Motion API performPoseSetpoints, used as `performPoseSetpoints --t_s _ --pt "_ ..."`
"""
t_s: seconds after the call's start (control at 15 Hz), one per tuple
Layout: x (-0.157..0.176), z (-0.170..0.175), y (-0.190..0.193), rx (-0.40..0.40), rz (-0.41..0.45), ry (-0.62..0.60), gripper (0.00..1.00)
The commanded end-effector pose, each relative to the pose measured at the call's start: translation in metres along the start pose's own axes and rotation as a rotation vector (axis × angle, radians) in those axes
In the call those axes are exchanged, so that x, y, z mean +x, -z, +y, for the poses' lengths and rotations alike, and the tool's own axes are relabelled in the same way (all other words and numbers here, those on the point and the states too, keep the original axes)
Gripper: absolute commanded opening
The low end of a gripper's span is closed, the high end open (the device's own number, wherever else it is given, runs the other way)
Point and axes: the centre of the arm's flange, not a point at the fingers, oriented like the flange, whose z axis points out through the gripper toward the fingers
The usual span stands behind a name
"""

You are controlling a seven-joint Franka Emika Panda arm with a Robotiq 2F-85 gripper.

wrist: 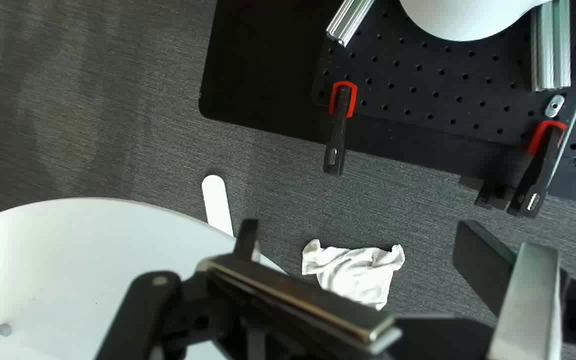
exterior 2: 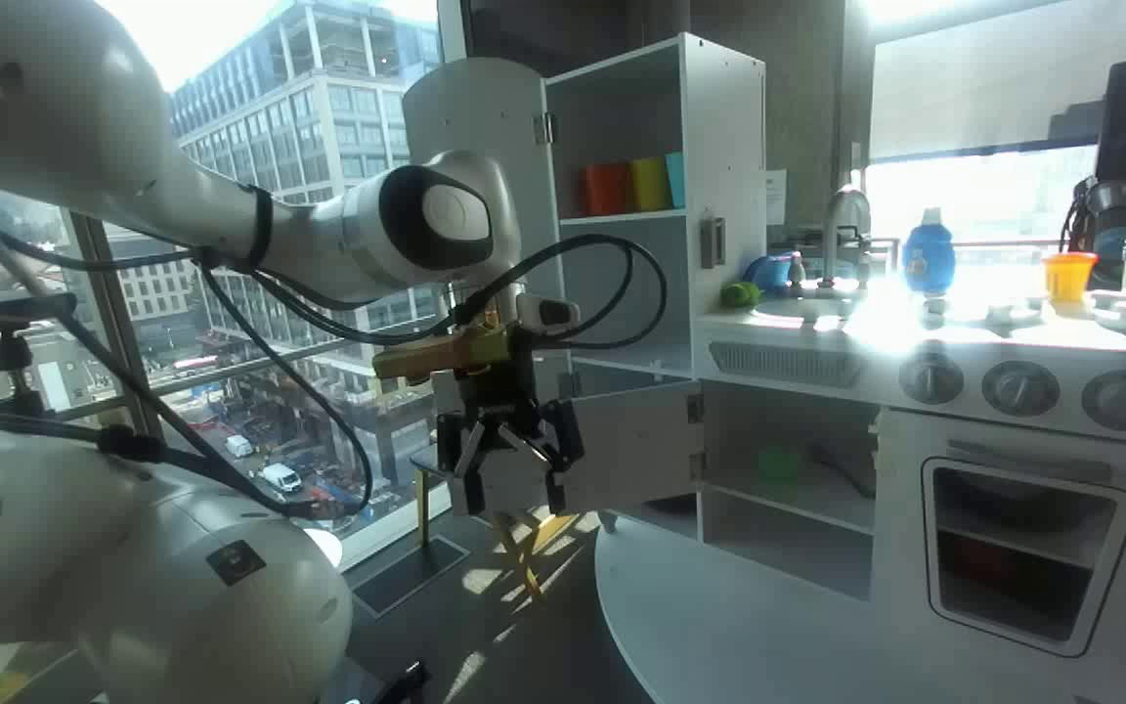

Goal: Close the open cabinet doors.

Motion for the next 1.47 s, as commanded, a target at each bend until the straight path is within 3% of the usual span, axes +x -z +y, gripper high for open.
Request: performPoseSetpoints --t_s 0.0,0.27,0.53,0.8,1.2,1.4 --pt "0.0 0.0 -0.001 0.001 -0.003 0.001 1.0" --pt "0.001 -0.001 -0.003 0.002 -0.008 0.002 1.0" --pt "0.028 -0.034 -0.003 0.061 0.0 0.22 1.0" --pt "0.056 -0.079 0.035 0.101 0.055 0.325 1.0" --pt "0.117 -0.137 0.113 0.172 0.219 0.458 1.0" --pt "0.161 -0.16 0.143 0.13 0.306 0.531 1.0"
